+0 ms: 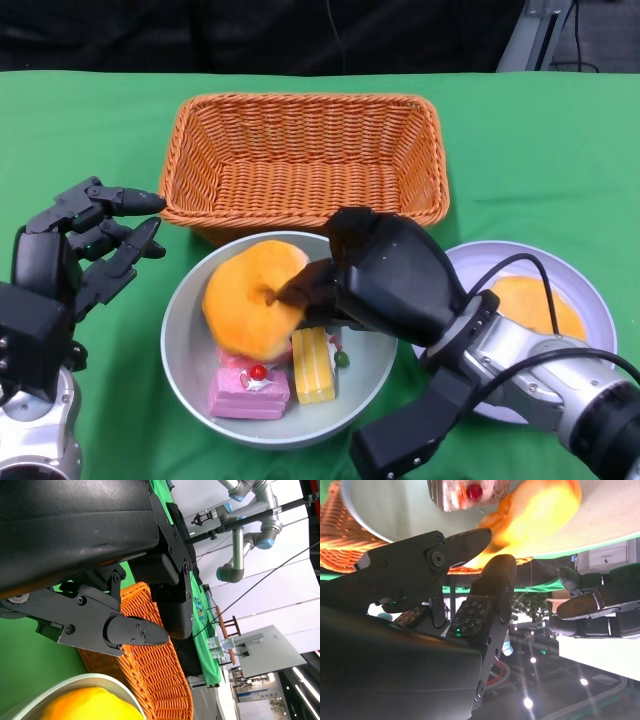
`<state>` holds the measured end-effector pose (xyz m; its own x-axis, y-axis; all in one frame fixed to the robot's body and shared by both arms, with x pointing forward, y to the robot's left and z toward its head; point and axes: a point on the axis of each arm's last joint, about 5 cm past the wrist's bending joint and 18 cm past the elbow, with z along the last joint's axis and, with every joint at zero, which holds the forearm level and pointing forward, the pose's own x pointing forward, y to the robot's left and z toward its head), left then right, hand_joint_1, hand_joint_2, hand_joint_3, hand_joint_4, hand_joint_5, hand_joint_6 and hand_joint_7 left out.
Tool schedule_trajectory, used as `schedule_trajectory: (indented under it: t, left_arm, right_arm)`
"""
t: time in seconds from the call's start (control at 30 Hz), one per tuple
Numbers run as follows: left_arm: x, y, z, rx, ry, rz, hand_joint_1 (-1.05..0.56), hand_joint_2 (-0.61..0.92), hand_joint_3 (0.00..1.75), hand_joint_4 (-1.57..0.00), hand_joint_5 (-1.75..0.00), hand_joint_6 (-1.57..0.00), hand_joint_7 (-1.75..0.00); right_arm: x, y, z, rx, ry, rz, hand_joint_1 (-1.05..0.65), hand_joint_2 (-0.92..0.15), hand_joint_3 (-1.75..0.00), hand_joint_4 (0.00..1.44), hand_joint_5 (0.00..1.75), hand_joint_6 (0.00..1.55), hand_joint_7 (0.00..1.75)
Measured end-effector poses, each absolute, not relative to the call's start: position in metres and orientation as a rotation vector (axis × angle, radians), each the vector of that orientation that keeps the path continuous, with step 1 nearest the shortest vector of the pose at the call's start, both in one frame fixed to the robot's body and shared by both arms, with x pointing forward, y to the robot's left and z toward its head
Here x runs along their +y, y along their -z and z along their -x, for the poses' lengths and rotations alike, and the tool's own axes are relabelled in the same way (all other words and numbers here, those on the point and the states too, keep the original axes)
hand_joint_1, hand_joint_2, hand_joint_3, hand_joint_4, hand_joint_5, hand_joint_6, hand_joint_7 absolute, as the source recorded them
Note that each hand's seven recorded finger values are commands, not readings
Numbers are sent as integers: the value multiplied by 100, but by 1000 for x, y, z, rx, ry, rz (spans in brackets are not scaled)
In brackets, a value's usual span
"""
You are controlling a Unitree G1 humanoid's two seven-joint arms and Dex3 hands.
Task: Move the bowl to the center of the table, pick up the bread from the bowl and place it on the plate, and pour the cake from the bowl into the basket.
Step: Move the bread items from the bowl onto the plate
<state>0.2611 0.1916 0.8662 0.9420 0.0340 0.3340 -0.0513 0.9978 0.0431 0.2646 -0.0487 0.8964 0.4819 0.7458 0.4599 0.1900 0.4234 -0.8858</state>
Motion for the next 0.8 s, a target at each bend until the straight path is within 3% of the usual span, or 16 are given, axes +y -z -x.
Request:
schedule_trajectory:
  t: [0.2,0.37,0.6,0.7,0.77,0.8]
  left_arm:
    - [192,-866,-261,-335,-44,-52,-24,92,26,-86,-121,-86,-82]
    - [192,-866,-261,-333,-43,-54,-24,92,26,-86,-121,-85,-83]
    - [193,-865,-261,-328,-38,-64,-24,92,26,-86,-121,-85,-83]
    - [193,-865,-261,-328,-38,-64,-24,92,27,-85,-121,-85,-84]
    - [193,-865,-261,-328,-38,-64,-24,92,26,-85,-121,-85,-84]
    - [193,-865,-261,-328,-38,-64,-24,92,26,-86,-121,-85,-84]
  right_arm:
    - [-57,-899,-263,-1043,-417,1110,-30,-85,0,79,124,91,62]
    - [-63,-902,-260,-1036,-409,1098,-28,-83,0,75,137,77,94]
    - [-68,-903,-258,-1020,-415,1111,-28,-84,-1,74,136,74,100]
    - [-69,-904,-257,-1011,-420,1122,-28,-82,0,78,119,80,77]
    - [-69,-904,-257,-1002,-435,1131,-29,-84,0,82,87,91,28]
    - [-70,-904,-257,-997,-445,1139,-30,-84,0,86,69,93,15]
